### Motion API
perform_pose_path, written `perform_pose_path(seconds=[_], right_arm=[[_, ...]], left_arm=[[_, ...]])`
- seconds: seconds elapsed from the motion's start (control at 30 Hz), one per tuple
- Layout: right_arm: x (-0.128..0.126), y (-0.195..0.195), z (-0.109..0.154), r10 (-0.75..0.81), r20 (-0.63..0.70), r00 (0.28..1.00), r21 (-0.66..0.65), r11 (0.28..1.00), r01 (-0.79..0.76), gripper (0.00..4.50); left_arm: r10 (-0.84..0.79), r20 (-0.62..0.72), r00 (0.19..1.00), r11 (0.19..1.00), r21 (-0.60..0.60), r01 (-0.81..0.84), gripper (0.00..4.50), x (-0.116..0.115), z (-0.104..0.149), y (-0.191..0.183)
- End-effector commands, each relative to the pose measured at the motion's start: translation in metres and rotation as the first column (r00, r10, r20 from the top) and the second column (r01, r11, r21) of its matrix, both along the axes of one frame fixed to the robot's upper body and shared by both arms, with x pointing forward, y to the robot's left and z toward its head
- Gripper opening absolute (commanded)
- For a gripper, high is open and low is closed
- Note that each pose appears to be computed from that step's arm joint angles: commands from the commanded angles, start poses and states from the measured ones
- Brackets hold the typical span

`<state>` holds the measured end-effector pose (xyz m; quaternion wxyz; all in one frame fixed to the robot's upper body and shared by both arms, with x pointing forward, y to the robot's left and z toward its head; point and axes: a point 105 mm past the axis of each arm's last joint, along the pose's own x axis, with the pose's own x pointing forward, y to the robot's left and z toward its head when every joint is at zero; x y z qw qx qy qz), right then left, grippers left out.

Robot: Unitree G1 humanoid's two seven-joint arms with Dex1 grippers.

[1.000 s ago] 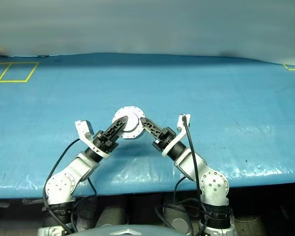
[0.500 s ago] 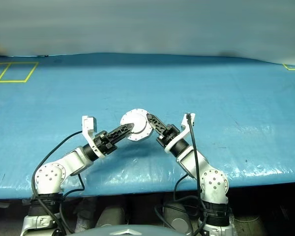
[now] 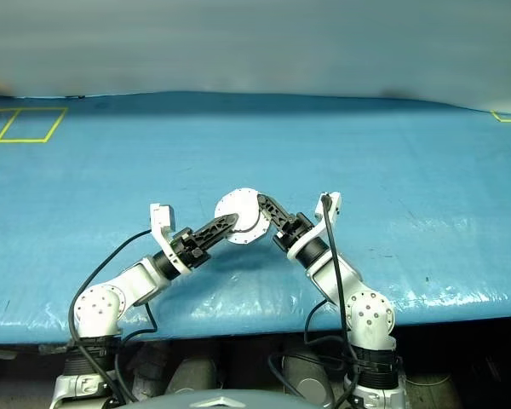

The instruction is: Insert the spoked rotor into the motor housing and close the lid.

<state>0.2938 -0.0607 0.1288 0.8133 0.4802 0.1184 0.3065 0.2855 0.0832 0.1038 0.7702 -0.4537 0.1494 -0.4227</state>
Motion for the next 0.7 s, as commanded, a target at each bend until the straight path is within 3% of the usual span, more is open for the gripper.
perform_pose_path(seconds=[0.03, 0.3, 0.4, 0.53, 0.7], right_arm=[[-0.0121, 0.0249, 0.0242, 0.112, 0.093, 0.989, 0.011, 0.993, -0.114, 2.92], [-0.0117, 0.0247, 0.0239, 0.115, 0.086, 0.99, 0.032, 0.993, -0.118, 2.92], [-0.011, 0.0249, 0.0221, 0.111, 0.078, 0.991, 0.03, 0.993, -0.114, 2.97], [-0.0106, 0.0252, 0.0214, 0.108, 0.077, 0.991, 0.027, 0.994, -0.11, 2.97], [-0.0099, 0.0239, 0.022, 0.098, 0.081, 0.992, 0.03, 0.994, -0.101, 2.97]], left_arm=[[-0.012, 0.024, 1.0, 1.0, 0.015, 0.011, 2.61, 0.0021, 0.0046, -0.0104], [0.02, 0.043, 0.999, 1.0, 0.011, -0.02, 2.61, 0.0053, 0.0075, -0.0071], [0.026, 0.056, 0.998, 1.0, -0.011, -0.026, 2.39, 0.0049, 0.0109, -0.0051], [0.028, 0.042, 0.999, 0.997, 0.075, -0.032, 2.38, 0.0069, 0.0031, -0.008], [0.044, 0.061, 0.997, 0.994, 0.095, -0.049, 2.38, 0.0097, 0.0036, -0.0067]])
